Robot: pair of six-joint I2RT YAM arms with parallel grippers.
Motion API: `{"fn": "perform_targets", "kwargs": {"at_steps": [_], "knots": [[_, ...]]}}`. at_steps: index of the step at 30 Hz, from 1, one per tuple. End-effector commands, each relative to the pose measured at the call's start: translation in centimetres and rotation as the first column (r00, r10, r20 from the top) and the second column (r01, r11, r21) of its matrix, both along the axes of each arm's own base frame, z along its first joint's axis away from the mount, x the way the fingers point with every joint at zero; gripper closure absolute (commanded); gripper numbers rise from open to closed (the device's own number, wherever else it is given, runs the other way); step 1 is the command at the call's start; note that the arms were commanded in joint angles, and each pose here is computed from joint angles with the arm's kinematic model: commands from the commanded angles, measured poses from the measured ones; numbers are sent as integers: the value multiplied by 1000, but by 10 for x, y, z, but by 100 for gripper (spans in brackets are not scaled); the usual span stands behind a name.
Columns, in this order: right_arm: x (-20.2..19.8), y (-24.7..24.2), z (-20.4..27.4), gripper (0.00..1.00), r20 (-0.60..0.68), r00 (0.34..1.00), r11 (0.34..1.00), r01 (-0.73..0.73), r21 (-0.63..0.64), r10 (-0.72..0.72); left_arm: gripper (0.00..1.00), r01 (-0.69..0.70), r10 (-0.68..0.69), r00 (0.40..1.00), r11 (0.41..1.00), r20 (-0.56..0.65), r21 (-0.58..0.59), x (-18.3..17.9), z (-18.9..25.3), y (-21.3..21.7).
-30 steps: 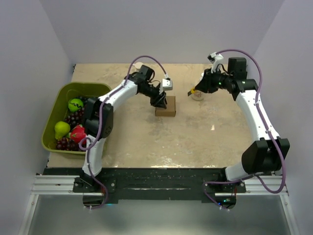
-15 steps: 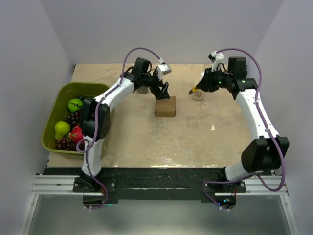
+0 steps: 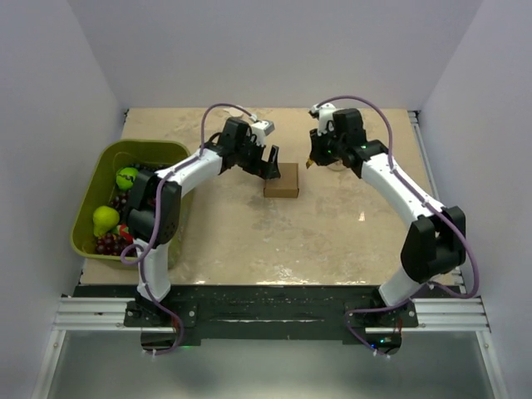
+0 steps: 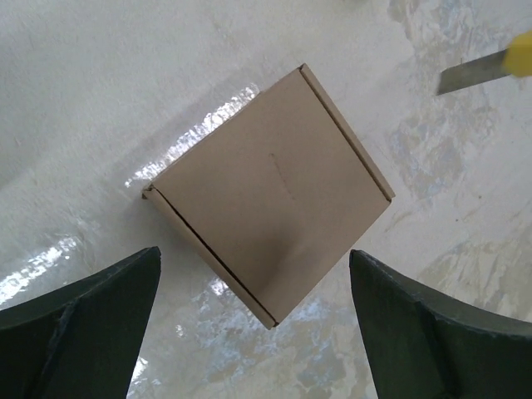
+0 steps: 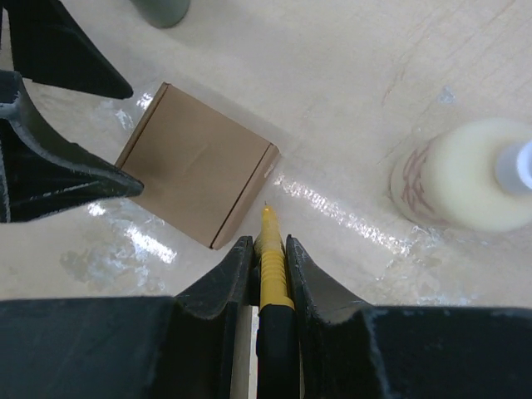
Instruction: Unpack the express box
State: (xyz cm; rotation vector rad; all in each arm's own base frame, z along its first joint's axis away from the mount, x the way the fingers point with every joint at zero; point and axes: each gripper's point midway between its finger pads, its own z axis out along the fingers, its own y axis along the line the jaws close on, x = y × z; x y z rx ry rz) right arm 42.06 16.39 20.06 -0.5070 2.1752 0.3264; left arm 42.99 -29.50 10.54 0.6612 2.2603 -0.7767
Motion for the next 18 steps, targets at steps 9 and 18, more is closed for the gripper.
{"fn": "perform_targets", "kwargs": {"at_steps": [9, 18], "knots": [[42, -12, -23, 100, 23, 989, 983, 145, -112, -143, 4, -79, 46, 983, 980, -180, -181, -2, -12, -1], [29, 38, -34, 100, -38, 999, 1000, -6, -18, 6, 29, 23, -79, 980, 957, -185, -289, -10, -15, -10]]}}
